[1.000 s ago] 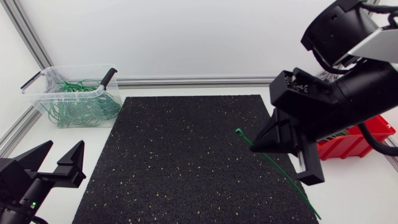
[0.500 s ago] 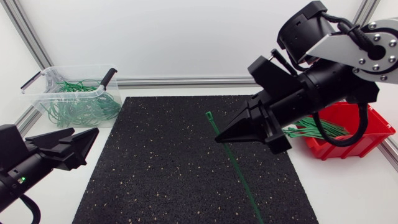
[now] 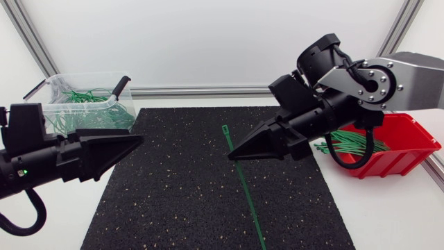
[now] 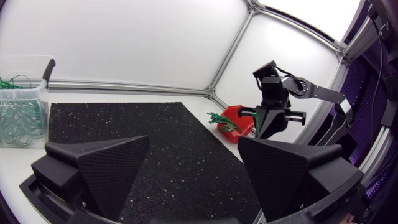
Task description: Take a green cable tie from the red box, thread the tail through the head to close it, then place it in the transparent bin on the left.
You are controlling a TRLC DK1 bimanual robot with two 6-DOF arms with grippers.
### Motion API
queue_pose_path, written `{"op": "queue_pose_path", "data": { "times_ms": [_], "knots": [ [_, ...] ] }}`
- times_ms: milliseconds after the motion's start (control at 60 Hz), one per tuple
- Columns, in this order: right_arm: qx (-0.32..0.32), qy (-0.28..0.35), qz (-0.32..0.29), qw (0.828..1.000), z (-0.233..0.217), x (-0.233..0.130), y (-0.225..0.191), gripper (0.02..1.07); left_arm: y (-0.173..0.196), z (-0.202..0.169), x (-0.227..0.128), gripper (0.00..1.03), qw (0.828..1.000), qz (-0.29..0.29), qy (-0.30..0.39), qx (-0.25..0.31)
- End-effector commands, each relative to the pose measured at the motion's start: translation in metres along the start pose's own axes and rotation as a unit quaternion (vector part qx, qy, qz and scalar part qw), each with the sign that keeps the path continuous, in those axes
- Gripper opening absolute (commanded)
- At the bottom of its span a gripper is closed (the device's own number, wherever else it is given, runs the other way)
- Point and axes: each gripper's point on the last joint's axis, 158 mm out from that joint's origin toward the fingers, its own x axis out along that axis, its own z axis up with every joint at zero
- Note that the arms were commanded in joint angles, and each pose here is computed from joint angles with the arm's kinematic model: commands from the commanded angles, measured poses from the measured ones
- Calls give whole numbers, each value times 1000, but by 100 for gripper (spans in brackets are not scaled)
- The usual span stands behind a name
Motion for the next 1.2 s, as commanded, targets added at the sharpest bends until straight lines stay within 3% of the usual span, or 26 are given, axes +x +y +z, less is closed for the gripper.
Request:
{"op": "queue_pose_path", "data": {
  "times_ms": [0,283,583,1183],
  "knots": [
    [30,2,18,999,-10,6,-2,8,-19,9,8,99,999,-36,12,7],
    [39,-23,65,997,1,4,11,8,-67,-1,25,99,985,-157,66,8],
    [34,-48,92,994,13,-2,25,8,-109,7,40,99,970,-227,82,34],
    [32,-101,72,992,36,-15,11,8,-120,24,95,99,958,-275,79,-18]
  ]
}}
